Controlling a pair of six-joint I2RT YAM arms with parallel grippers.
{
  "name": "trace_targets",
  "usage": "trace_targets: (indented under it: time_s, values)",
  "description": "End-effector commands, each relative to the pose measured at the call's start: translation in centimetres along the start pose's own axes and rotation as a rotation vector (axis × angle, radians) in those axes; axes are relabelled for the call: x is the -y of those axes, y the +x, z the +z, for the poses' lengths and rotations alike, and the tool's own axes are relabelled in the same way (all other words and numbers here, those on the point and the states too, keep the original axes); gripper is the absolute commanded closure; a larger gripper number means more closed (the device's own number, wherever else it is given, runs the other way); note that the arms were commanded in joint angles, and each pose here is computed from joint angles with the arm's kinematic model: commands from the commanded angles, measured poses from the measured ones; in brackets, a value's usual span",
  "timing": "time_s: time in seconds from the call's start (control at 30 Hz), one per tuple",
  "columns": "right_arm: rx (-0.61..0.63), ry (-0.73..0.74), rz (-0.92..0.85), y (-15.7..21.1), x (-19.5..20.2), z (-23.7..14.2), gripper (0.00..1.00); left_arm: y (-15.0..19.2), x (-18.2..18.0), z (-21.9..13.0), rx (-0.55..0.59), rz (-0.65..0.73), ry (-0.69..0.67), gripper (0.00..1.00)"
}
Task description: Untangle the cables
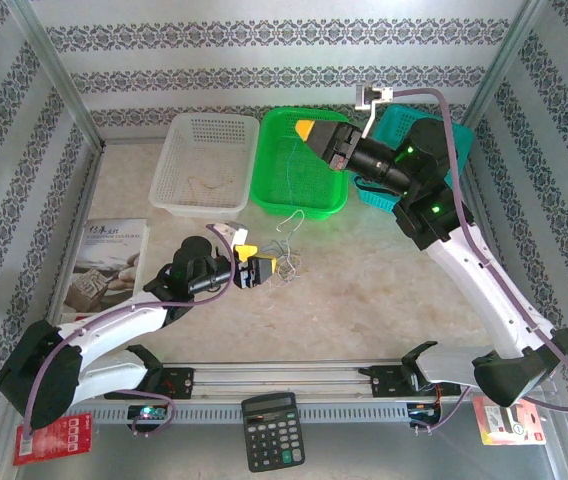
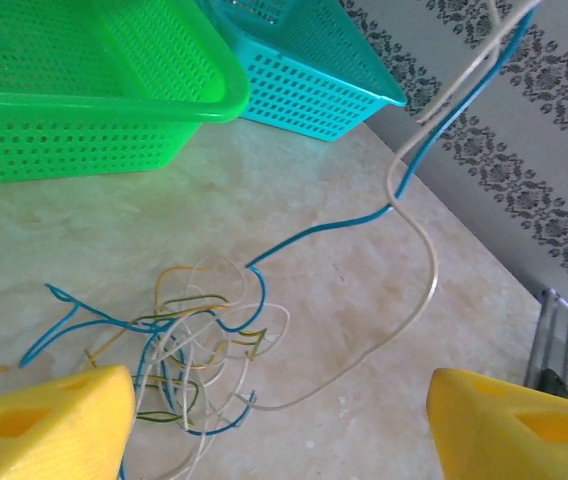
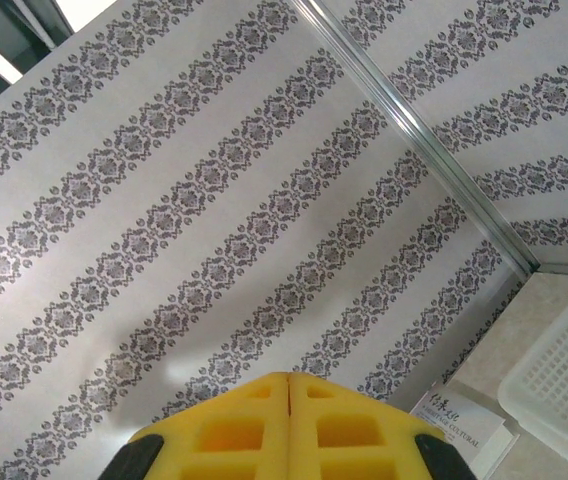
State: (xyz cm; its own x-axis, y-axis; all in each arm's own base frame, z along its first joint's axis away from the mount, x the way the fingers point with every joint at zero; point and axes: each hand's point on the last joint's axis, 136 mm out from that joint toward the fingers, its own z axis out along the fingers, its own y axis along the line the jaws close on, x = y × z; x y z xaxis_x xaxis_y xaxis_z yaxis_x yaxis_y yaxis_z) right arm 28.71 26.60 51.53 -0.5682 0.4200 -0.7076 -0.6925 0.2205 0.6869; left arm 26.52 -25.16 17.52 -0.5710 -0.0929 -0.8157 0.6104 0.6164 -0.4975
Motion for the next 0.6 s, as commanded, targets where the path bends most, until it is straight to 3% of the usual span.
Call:
trace_targets:
  time_s: [0.0, 0.4, 0.57]
  values:
    - [-0.004, -0.009, -0.023, 0.5, 0.0, 0.3, 1.0, -0.5, 1.6, 0.0, -0.003, -0.024, 0.068, 0.23]
    - [-0.02, -0.008, -0.018, 1.3, 0.1, 0.8, 1.0, -1.0, 2.9, 2.9, -0.009, -0.01, 0.108, 0.26]
    - [-0.026, -0.01, -0.018, 1.6, 0.1, 0.9, 1.0, -1.1, 2.7, 4.2, -0.004, -0.021, 0.111, 0.33]
